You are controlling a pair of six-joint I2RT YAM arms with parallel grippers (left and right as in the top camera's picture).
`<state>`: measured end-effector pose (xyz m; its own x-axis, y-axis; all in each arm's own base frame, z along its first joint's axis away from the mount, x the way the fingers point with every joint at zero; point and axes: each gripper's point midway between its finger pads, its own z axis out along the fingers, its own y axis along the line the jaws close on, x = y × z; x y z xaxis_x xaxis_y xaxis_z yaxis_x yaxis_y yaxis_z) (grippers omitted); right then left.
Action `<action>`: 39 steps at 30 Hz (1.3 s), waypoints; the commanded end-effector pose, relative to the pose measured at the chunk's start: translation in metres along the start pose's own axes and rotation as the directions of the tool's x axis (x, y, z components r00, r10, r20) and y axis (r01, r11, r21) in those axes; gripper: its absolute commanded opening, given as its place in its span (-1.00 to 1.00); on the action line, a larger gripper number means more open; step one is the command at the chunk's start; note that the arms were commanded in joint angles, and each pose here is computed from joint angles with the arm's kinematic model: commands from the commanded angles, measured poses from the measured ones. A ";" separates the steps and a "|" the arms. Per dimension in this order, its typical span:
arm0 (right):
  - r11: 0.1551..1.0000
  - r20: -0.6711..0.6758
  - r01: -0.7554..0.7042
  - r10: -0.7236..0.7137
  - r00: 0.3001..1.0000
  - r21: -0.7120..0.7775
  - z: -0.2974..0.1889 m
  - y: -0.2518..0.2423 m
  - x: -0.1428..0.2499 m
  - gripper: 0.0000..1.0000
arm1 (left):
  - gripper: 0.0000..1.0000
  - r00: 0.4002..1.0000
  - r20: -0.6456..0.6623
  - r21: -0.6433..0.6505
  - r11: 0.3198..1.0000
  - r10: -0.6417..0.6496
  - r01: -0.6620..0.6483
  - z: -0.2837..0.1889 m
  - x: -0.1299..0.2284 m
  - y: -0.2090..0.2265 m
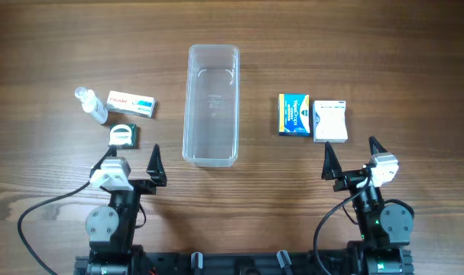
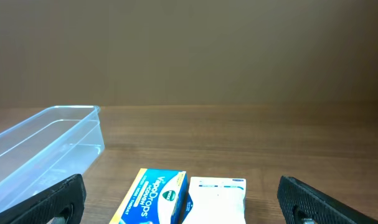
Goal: Pack container
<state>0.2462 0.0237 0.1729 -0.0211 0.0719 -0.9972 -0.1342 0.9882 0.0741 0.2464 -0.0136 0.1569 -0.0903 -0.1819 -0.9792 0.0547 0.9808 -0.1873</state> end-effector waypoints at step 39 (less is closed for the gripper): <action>0.975 -0.562 -0.217 0.207 0.801 0.051 0.046 0.017 -0.075 1.00 | 1.00 1.000 -0.011 -0.001 1.000 -0.003 0.003 0.000 0.004 0.001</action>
<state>0.2627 0.0439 0.2428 -0.5017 0.2176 -0.8372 -0.1129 0.9431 0.3128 0.2464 -0.0136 0.1568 -0.0910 -0.1819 -0.9791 0.0545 0.9808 -0.1873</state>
